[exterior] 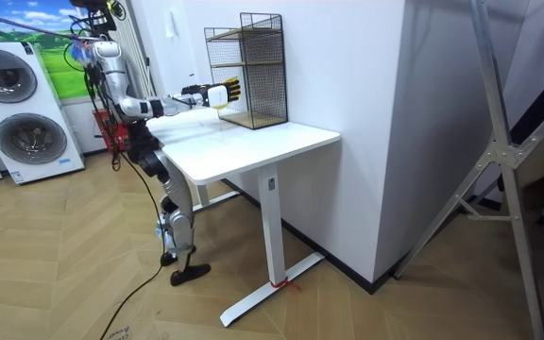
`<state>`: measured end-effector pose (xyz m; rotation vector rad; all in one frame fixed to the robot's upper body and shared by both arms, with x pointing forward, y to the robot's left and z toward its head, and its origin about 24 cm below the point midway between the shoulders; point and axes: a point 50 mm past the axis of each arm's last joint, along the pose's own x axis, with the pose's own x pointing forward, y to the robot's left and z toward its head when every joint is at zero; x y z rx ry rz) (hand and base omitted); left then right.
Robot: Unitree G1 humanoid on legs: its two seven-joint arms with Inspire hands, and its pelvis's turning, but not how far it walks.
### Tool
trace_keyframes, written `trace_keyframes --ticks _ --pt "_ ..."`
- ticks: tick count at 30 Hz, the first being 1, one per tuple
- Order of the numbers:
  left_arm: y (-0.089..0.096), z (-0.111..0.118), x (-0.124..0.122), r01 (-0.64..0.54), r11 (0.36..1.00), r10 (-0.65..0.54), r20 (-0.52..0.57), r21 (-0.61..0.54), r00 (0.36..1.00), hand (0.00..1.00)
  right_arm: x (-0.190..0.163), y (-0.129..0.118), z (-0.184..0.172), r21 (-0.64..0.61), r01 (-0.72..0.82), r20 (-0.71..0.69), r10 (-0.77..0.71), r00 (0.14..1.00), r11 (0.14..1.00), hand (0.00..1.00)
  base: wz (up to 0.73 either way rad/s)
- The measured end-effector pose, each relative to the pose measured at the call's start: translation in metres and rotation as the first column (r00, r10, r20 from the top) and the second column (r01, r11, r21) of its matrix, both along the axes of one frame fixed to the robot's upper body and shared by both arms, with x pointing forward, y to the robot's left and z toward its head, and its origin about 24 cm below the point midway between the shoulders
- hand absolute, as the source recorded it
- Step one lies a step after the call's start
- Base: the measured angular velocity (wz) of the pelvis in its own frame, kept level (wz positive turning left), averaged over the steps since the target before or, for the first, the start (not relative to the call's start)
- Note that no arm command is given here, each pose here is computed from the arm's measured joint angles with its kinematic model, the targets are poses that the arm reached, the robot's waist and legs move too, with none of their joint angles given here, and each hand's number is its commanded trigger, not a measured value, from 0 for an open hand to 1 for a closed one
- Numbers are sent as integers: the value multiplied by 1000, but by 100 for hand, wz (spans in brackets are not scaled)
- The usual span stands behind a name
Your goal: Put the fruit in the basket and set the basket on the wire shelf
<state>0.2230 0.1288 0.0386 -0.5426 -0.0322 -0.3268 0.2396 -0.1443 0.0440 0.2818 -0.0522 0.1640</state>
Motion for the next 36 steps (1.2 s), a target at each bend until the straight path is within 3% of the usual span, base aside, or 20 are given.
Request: trace_keyframes --ticks 17,24,30,36 --pt "0 9 12 -8 999 7 15 40 1000 0 3 -2 -12 -23 30 -55 -31 998 999 0 -1" --pt "0 8 45 -28 995 31 -38 91 999 0 31 -4 -16 9 32 -138 -31 990 999 0 1" --pt "-6 11 74 -60 989 76 -113 133 991 0 66 3 10 13 44 -121 -42 992 999 0 7" --pt "-15 4 92 -74 982 115 -237 175 965 0 81 2 -4 9 65 -260 -61 964 998 0 2"
